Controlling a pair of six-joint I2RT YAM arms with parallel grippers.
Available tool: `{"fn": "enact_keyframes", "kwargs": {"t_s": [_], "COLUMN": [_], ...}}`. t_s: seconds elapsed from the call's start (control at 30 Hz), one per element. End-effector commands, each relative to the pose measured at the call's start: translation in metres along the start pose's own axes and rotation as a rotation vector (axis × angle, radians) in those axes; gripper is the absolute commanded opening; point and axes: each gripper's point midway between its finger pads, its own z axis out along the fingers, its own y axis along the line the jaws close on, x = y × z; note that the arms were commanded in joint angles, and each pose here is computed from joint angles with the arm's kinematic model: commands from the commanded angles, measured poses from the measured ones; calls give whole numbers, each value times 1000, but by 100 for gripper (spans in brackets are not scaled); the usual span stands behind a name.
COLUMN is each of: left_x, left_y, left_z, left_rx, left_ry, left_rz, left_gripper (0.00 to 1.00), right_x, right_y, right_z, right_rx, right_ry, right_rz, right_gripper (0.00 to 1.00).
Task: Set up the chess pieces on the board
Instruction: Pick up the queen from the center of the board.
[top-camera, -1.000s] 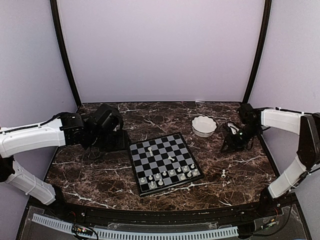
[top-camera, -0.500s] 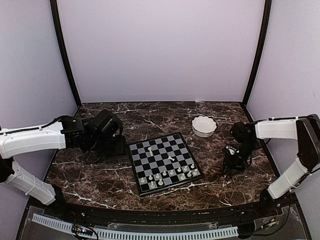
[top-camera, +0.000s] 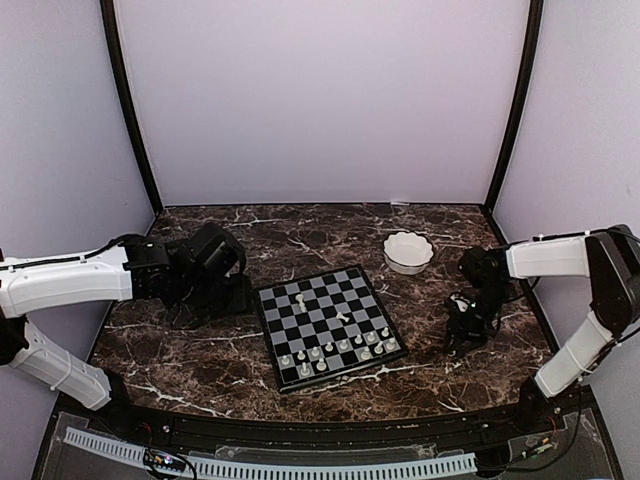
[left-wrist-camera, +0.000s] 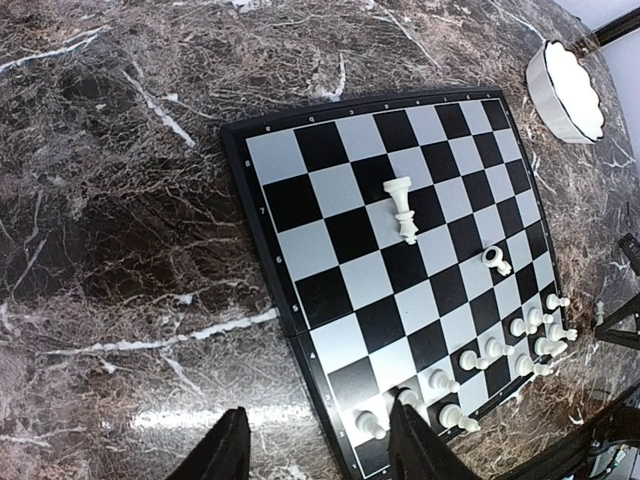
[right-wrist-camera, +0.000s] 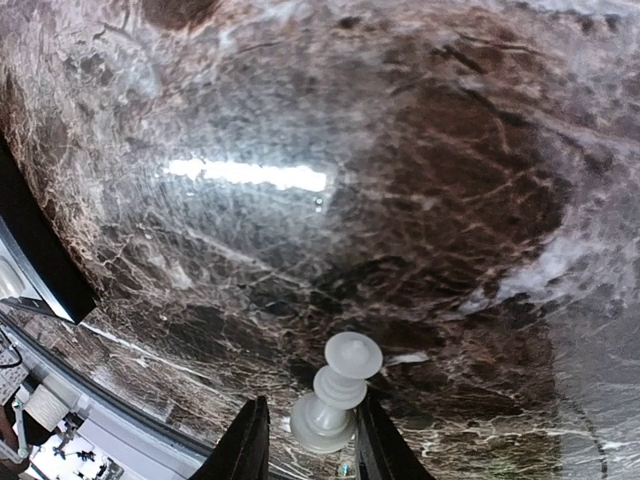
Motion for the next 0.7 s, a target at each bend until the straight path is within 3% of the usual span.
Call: {"fn": "enact_keyframes", "kwargs": {"t_s": [0.0, 0.33, 0.67], "left_x": [2, 0, -2], "left_y": [3, -1, -1], "left_z": [-2, -1, -6], "left_rx": [12, 19, 25], "left_ry": [-1, -4, -10], "left_rz": [-19, -1, -2], "left_gripper": [50, 50, 49], "right_x": [-8, -1, 2], "right_y": [-9, -28, -31], "right_z": [12, 25, 35], "right_rx": [38, 124, 170], "right_ry": [-14, 46, 74], "right_rz": [3, 59, 53], "right_gripper": [30, 20, 19]}}
